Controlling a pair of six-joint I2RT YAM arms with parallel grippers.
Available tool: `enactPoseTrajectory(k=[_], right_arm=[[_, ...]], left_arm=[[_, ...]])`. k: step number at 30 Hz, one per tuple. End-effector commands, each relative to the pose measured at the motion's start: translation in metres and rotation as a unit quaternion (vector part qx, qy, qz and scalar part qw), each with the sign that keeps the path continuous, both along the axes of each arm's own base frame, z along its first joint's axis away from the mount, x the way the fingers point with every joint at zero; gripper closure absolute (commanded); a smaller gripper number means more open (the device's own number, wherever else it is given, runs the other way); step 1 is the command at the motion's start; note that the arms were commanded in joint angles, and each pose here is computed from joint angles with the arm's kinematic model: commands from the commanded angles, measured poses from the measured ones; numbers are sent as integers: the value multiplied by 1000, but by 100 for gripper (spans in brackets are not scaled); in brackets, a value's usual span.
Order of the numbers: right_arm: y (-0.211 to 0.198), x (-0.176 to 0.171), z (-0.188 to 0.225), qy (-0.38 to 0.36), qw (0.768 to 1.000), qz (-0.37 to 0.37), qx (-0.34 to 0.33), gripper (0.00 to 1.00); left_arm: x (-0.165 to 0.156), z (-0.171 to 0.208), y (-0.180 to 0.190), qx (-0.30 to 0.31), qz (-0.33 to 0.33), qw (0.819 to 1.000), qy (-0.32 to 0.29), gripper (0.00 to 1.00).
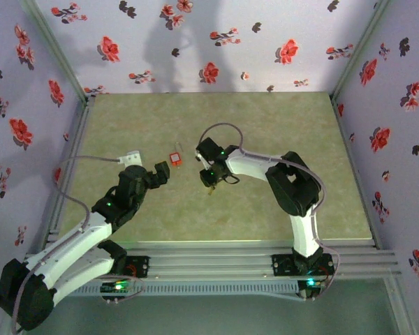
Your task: Lock with the key
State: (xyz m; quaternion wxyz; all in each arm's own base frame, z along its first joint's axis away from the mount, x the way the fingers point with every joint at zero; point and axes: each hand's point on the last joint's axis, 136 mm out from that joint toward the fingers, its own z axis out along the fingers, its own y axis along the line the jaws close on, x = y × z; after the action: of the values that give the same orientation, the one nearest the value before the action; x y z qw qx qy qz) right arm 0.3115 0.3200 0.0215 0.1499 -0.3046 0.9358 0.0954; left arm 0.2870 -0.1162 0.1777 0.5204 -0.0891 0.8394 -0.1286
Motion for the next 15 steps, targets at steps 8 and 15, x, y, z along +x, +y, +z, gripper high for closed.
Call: enactPoseTrajectory(k=[8,15], right_arm=[[22,-28,31,25,994,29,98,64],[27,-37,42,29,990,41,131,64]], left_arm=[[3,3,7,-8,21,1000,-12,0],[3,0,6,-10,21,1000,-7,0]])
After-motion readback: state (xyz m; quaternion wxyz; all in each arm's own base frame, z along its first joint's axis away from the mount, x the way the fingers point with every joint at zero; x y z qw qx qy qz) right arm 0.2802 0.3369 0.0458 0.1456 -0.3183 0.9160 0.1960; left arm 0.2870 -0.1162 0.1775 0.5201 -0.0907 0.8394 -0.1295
